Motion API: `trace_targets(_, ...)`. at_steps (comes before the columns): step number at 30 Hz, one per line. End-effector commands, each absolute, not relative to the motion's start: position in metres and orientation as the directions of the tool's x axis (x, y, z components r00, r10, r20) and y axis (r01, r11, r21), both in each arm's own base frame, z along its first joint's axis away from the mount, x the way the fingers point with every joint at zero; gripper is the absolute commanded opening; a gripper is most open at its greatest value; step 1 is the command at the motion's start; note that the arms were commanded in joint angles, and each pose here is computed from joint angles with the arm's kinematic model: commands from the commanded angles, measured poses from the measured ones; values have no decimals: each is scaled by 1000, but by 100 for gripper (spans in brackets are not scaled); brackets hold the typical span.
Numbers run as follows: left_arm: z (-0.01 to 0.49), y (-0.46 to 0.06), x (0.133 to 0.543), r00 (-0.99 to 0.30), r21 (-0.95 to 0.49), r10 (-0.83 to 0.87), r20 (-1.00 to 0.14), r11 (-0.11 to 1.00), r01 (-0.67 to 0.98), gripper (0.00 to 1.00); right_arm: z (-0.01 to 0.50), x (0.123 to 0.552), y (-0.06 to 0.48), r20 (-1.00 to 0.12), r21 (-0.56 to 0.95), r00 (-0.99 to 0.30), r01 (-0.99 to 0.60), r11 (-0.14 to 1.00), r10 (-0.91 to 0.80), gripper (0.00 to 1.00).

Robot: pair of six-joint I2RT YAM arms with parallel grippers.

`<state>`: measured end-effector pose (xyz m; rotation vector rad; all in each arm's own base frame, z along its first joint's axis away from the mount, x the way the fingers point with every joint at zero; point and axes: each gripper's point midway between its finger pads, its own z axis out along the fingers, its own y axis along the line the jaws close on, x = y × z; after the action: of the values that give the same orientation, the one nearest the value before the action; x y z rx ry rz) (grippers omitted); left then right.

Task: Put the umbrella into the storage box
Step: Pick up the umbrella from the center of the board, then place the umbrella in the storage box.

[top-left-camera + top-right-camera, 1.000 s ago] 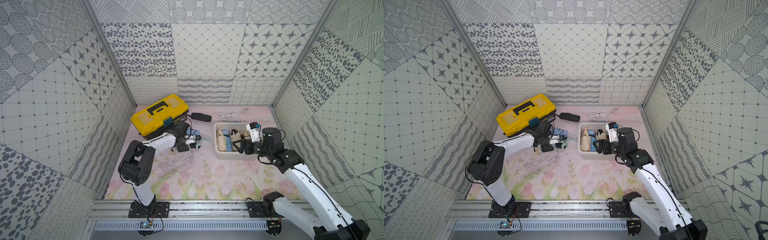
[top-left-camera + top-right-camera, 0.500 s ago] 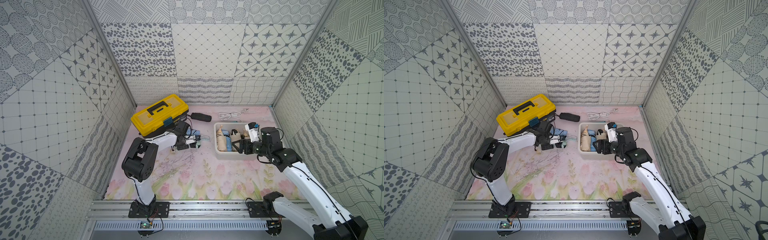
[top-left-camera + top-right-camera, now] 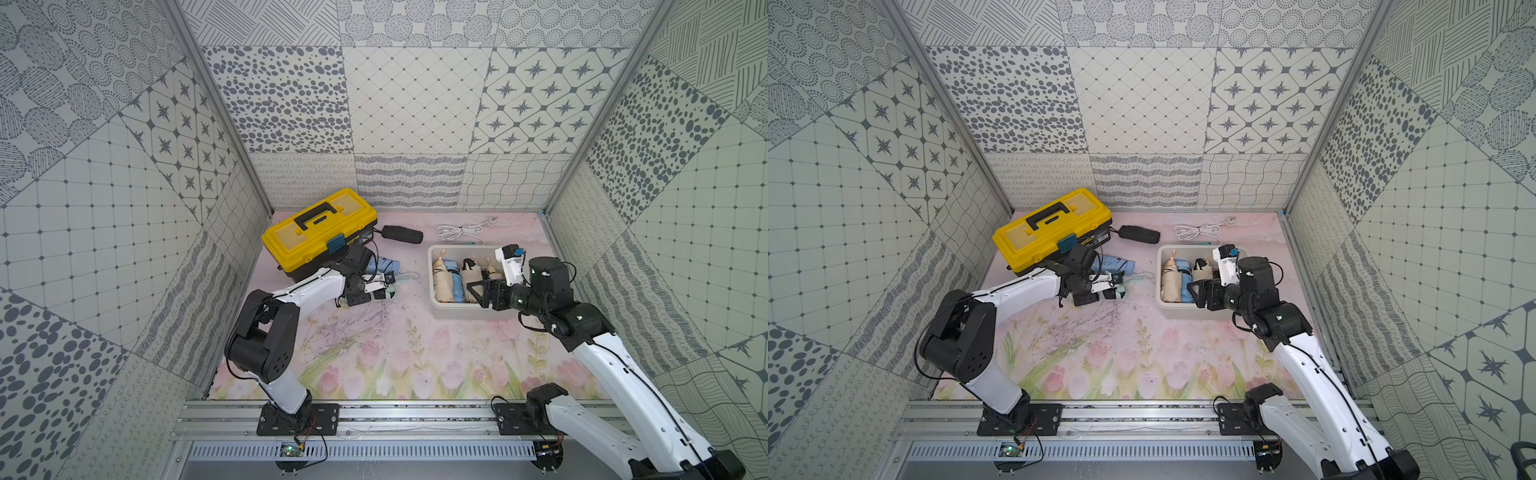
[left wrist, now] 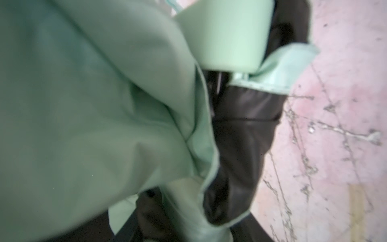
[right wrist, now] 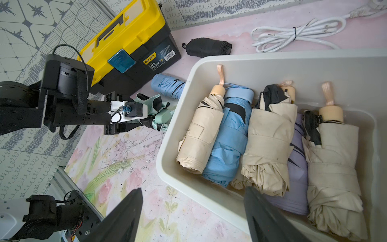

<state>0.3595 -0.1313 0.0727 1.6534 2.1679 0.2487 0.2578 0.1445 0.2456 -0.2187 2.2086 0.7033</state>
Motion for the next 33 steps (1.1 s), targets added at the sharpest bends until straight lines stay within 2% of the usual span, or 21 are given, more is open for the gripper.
trace_targets(1, 109, -142, 340, -362, 293, 854, -374, 479, 827, 37, 252, 256, 143, -755, 422, -649, -374, 826, 91, 82)
trace_targets(3, 129, -150, 337, -405, 265, 787, -465, 560, 785, 36, 252, 254, 143, -754, 431, -650, -376, 821, 98, 82)
trace_targets(6, 155, -165, 326, -471, 144, 633, -615, 677, 722, 36, 252, 251, 144, -747, 447, -656, -373, 813, 110, 82)
trace_targets(10, 182, -173, 317, -528, 3, 410, -744, 792, 611, 36, 252, 247, 147, -735, 482, -664, -369, 794, 137, 82)
trace_targets(13, 204, -177, 312, -535, -119, 223, -815, 839, 531, 36, 252, 246, 152, -717, 532, -674, -364, 764, 178, 81)
trace_targets(17, 228, -187, 303, -525, -267, 31, -851, 834, 482, 36, 253, 247, 167, -695, 593, -682, -366, 717, 226, 81)
trace_targets(22, 251, -223, 285, -508, -382, -66, -859, 744, 548, 36, 262, 248, 202, -723, 587, -662, -440, 680, 195, 82)
trace_targets(27, 263, -252, 281, -499, -439, -132, -856, 695, 569, 35, 271, 250, 240, -715, 618, -673, -480, 623, 189, 83)
trace_targets(33, 264, -285, 283, -471, -422, -143, -871, 708, 566, 34, 275, 257, 275, -670, 667, -710, -446, 597, 218, 85)
